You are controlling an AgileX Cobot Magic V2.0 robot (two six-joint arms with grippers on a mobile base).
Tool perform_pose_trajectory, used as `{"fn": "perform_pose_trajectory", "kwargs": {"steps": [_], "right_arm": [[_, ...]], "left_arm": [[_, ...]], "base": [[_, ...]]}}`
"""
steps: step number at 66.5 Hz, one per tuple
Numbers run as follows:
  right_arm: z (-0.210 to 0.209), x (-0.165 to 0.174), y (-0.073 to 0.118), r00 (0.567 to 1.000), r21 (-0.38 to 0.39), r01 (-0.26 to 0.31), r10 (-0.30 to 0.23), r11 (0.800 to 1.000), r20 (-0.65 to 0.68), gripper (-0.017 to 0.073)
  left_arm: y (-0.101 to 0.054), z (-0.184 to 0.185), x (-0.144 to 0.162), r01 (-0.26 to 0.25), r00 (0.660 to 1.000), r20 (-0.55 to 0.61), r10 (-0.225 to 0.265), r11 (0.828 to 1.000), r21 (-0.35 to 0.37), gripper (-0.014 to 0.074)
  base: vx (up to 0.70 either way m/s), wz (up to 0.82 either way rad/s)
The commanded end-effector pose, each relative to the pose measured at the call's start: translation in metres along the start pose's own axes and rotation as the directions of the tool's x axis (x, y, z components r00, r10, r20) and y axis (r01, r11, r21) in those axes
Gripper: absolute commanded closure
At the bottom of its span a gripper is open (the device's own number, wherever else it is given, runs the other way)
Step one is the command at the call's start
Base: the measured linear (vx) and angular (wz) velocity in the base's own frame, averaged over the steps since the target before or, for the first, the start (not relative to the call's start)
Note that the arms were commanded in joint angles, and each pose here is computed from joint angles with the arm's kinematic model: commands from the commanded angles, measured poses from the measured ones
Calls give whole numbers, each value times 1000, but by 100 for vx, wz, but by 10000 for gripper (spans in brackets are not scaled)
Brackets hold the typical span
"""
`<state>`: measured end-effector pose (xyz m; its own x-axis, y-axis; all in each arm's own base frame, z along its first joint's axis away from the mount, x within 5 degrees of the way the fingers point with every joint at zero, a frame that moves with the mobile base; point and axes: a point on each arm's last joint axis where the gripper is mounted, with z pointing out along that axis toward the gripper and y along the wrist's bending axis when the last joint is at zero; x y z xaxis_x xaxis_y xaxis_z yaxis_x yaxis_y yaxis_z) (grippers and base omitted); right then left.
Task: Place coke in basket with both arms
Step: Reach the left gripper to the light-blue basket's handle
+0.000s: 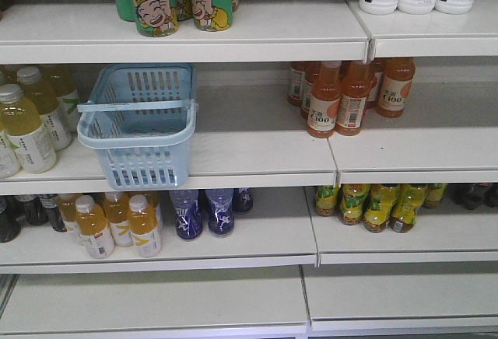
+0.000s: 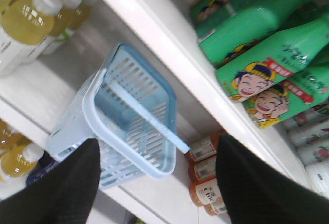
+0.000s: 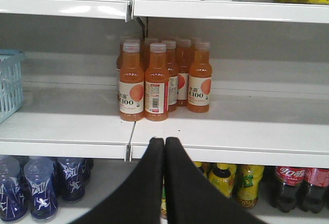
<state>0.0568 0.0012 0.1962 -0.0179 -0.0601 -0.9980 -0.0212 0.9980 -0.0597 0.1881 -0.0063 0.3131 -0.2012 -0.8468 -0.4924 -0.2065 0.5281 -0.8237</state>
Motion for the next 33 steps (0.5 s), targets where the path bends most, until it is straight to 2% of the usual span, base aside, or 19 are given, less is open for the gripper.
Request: {"fn": "perform_pose_trajectory", "kwargs": {"steps": [1, 8, 14, 20, 28, 33], "right_arm": [[-1, -5, -1, 997, 12, 5, -6, 1000, 76, 569], [-1, -5, -1, 997, 12, 5, -6, 1000, 76, 569], [-1, -5, -1, 997, 12, 5, -6, 1000, 76, 569], [-1, -5, -1, 997, 12, 5, -6, 1000, 76, 569], [-1, -5, -1, 997, 12, 5, -6, 1000, 76, 569], [-1, -5, -1, 997, 12, 5, -6, 1000, 76, 569]], "left_arm": [[-8, 9, -6, 75, 997, 23, -75, 997, 18, 123], [-3, 21, -2, 168, 986, -10, -169, 985, -22, 123], [-5, 30, -2, 253, 966, -38, -255, 967, -40, 123], [-10, 43, -2, 287, 954, -76, -291, 956, -65, 123], [-21, 61, -3, 285, 944, -150, -294, 955, -77, 123], [-26, 74, -2, 308, 927, -198, -319, 948, -83, 123]], "base": [[0, 0], [0, 0], [0, 0], [0, 0], [0, 0], [0, 0]]}}
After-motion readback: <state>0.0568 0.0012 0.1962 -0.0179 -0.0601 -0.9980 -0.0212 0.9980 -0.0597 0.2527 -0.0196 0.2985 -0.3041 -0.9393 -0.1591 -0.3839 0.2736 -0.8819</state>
